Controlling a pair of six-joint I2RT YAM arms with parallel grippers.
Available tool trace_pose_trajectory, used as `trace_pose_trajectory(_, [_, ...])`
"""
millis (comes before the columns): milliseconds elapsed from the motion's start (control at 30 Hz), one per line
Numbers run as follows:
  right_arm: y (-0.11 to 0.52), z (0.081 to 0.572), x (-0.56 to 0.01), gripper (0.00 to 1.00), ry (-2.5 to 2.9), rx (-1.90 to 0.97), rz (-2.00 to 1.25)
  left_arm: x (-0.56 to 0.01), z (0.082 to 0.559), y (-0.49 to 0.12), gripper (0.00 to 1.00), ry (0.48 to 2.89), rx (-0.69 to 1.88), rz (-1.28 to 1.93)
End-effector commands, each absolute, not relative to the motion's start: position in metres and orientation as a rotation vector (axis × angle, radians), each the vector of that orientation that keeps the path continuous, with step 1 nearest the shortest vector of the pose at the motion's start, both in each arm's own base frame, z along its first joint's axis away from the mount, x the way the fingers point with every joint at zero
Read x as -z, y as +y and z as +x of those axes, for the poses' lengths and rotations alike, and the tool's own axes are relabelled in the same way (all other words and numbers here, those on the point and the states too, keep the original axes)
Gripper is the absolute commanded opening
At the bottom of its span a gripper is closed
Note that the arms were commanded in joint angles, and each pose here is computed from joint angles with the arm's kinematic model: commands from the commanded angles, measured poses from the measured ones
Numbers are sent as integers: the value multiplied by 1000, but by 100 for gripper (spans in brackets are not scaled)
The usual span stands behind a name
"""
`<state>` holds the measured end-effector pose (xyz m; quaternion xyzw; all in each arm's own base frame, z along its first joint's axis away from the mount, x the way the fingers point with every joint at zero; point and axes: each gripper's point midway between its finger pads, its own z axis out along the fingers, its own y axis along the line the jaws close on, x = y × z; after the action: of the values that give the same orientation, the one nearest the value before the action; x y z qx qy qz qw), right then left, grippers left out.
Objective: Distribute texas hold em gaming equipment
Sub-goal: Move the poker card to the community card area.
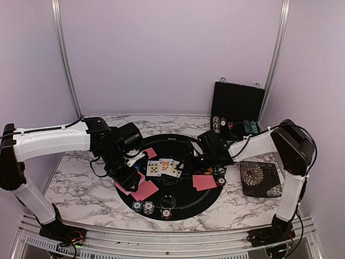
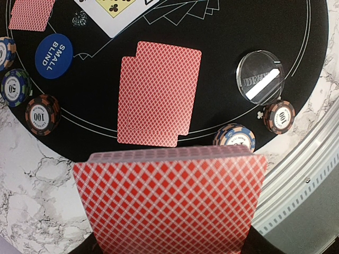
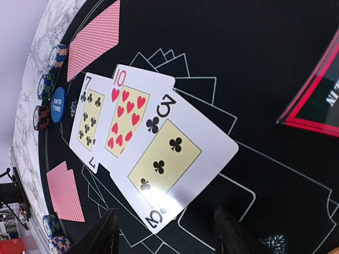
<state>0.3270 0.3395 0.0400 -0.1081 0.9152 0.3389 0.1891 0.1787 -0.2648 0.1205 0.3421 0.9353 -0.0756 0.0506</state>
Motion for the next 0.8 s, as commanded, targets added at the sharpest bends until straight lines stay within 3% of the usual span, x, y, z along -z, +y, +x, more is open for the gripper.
trace_pose_trajectory(0, [340,348,-35,59,2557,-914,-252,-129,179,-265,51,2820,246,1039])
trace_pose_trajectory(533, [354,367,-25,58,2561,-903,-252,-126,179,-263,51,2824,234,1048])
trace_pose_trajectory(767, [346,375,-57,58,2518,-811,-278,-126,179,-262,51,2823,234,1047])
